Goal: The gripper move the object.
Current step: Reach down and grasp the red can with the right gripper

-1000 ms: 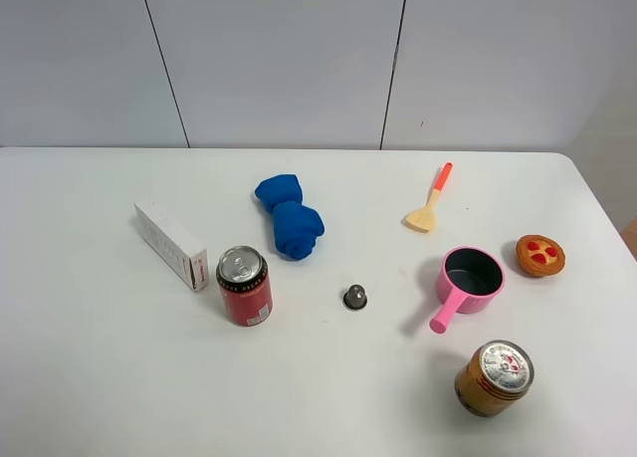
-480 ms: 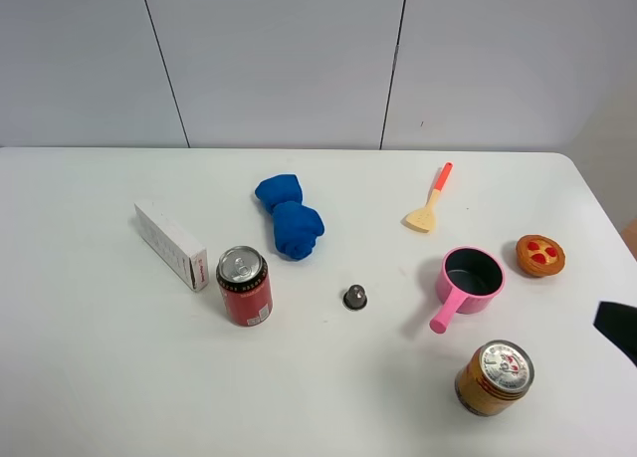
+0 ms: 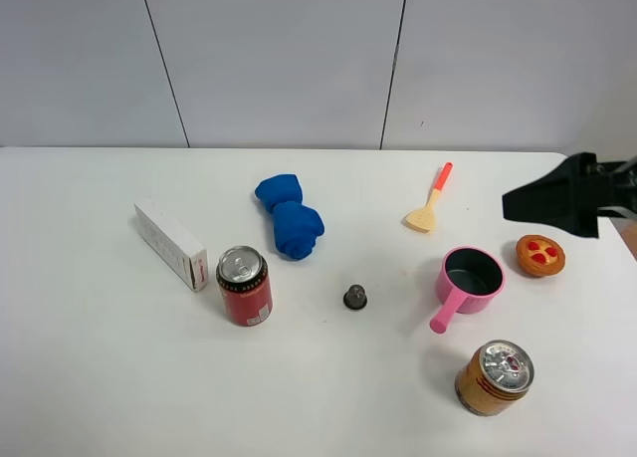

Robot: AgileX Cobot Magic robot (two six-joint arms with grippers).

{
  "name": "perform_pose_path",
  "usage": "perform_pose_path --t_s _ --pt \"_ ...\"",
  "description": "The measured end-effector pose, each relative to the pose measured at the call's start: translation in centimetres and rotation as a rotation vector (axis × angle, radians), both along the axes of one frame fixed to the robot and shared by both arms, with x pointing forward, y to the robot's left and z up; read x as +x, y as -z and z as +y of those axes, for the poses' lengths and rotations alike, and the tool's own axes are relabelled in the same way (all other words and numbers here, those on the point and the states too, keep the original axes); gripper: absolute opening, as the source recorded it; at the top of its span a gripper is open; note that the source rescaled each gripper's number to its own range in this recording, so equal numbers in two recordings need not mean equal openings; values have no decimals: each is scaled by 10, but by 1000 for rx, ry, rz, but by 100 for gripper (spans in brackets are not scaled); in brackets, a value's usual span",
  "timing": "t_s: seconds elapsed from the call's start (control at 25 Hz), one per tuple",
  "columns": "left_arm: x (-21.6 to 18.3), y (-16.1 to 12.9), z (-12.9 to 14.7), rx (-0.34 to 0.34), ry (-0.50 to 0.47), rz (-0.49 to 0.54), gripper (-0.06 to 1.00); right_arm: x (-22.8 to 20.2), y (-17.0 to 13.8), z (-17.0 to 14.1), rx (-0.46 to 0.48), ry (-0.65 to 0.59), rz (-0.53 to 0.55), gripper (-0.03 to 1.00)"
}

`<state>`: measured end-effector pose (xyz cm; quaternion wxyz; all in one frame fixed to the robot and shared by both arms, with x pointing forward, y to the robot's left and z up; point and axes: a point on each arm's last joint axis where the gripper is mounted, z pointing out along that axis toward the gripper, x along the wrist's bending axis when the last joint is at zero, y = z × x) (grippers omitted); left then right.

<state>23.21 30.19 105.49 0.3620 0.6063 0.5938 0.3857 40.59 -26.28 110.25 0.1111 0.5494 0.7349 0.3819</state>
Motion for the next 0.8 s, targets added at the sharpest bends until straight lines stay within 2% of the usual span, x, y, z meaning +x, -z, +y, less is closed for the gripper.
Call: perform_pose_path --t_s 0.16,0.28,0.4,0.52,0.68,0.8 --pt "0 0 0 0 0 0 100 32 -3 27 -50 -160 13 95" --pt "0 0 0 0 0 0 100 58 9 60 -121 -272 60 94" --pt "0 0 0 0 0 0 100 79 24 99 -199 -366 98 94" --pt "0 0 0 0 0 0 100 97 37 143 -265 -450 109 98" --pt "0 0 0 0 0 0 100 116 47 203 -314 -538 102 100" --pt "0 0 0 0 0 0 100 126 49 240 -317 -596 93 100"
